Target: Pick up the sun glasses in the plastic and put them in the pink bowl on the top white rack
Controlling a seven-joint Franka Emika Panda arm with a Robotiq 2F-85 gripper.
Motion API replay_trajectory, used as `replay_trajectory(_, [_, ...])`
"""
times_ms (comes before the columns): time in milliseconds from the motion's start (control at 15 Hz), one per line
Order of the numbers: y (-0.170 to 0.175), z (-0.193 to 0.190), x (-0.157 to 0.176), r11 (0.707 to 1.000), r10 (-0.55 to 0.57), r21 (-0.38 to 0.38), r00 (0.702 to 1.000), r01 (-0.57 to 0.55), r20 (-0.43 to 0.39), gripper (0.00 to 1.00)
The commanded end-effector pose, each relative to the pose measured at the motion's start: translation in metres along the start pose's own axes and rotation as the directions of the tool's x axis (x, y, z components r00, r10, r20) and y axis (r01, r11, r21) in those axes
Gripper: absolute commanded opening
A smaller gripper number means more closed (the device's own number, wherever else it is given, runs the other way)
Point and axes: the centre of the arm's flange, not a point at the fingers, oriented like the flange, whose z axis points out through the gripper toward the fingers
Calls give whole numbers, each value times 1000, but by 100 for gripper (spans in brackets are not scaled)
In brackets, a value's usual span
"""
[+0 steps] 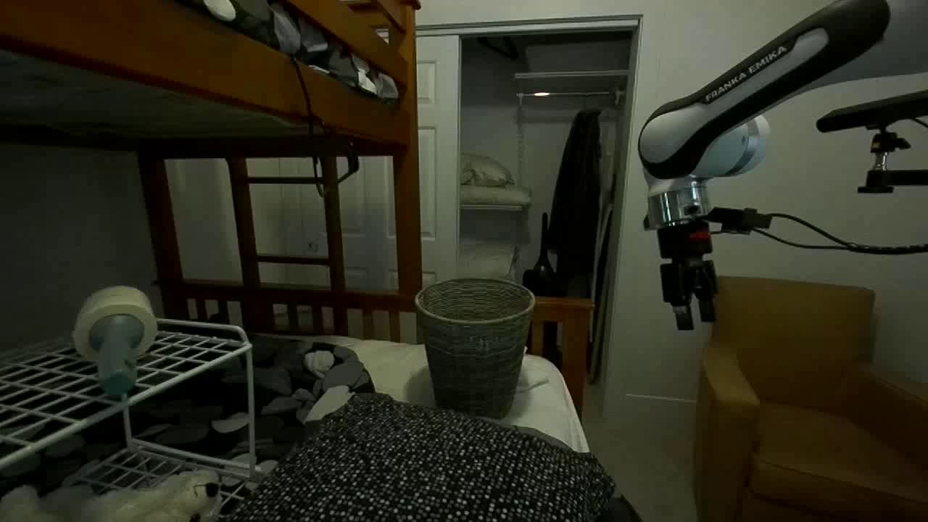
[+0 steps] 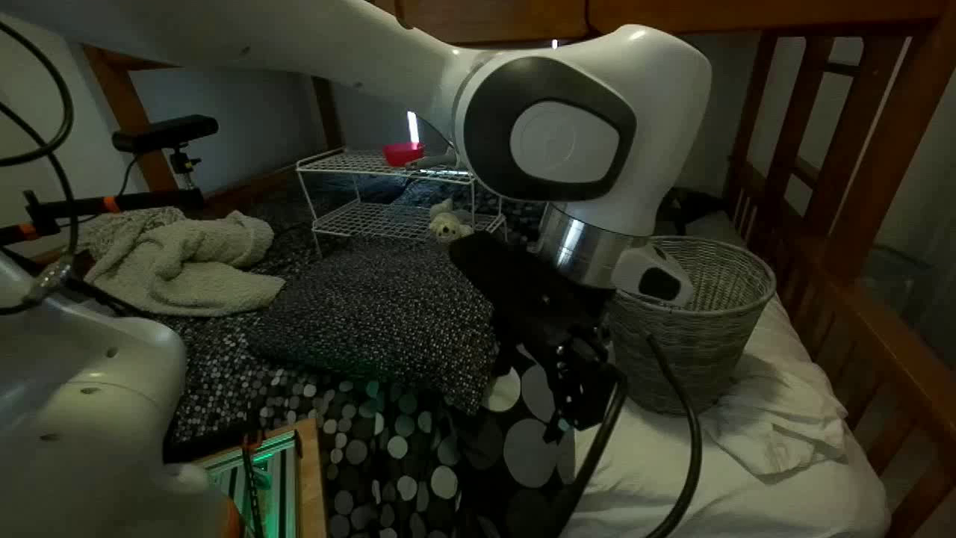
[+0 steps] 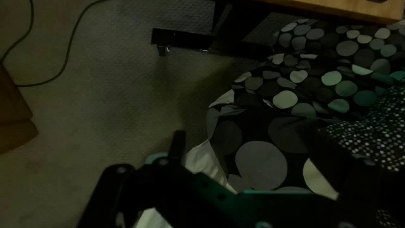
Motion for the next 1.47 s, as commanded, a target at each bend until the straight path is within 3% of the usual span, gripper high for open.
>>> replay_trajectory(0, [0, 0, 0, 1000, 1, 0, 1000, -1, 0, 100])
replay_trajectory(800, [0, 0, 0, 1000, 1, 0, 1000, -1, 0, 100])
replay_trajectory(933, [-19, -6, 24, 999, -31, 41, 991, 36, -128, 100])
replay_trajectory(1200, [-121, -33, 88, 983, -158, 31, 923, 180, -352, 100])
replay_trajectory(1400, [-203, -50, 135, 952, -294, -70, 825, 299, -483, 100])
